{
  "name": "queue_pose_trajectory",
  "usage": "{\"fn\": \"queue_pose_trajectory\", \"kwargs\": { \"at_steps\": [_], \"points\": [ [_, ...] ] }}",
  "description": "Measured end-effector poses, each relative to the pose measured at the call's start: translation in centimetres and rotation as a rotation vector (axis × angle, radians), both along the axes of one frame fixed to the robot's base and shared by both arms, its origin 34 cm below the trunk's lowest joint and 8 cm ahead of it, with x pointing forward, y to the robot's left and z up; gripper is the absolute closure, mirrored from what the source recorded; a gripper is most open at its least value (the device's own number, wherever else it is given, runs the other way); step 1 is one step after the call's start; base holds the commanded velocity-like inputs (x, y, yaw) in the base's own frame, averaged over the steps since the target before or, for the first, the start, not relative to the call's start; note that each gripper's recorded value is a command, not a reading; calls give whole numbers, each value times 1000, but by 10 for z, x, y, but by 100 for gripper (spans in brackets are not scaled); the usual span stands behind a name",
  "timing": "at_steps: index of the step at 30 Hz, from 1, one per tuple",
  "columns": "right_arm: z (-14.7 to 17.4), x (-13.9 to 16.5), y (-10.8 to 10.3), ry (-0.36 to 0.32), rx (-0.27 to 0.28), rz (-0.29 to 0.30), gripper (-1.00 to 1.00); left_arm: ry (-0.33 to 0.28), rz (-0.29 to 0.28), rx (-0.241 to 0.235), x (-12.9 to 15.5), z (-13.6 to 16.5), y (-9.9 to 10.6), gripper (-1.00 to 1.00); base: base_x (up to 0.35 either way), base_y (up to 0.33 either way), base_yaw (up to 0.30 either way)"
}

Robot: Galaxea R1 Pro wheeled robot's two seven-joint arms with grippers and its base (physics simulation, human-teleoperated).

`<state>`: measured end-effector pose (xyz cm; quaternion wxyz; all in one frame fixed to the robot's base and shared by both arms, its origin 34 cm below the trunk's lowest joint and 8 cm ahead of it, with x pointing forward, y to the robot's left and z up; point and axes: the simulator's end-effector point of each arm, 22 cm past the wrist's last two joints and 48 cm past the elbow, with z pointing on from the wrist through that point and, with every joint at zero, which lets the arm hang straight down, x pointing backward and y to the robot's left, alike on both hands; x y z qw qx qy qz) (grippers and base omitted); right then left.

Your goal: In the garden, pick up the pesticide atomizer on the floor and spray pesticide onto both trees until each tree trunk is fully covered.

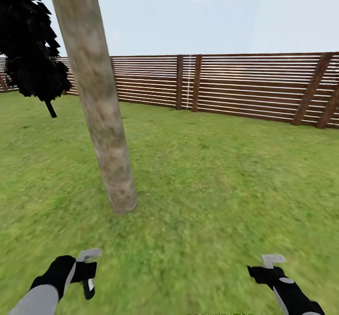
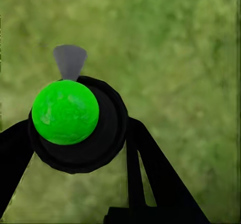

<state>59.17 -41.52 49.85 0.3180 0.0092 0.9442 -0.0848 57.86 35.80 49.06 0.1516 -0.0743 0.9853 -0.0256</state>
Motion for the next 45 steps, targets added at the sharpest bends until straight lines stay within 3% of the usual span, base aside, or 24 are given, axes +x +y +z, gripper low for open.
{"fn": "queue_pose_trajectory", "kwargs": {
  "at_steps": [3, 5, 14, 24, 45],
  "points": [
    [0, 0, 0, 0, 0, 0, -100, 7, 0, 71, 37, 27, 13, 100, 0, 0, -300],
    [0, 0, 1, 0, 0, 0, -100, 3, 8, 108, 45, 34, 21, 100, 0, 0, -300],
    [-4, -4, 6, 12, 7, 3, -100, -24, 34, 103, 50, 39, 28, 100, 113, 61, -86],
    [-7, -5, 15, 16, 51, 32, -100, -155, 101, 52, 75, 52, 32, 100, 124, 54, 0],
    [-9, -7, 17, 24, 52, 37, -100, -150, 107, 74, 74, 51, 40, 100, 144, 102, -57]
  ]
}}
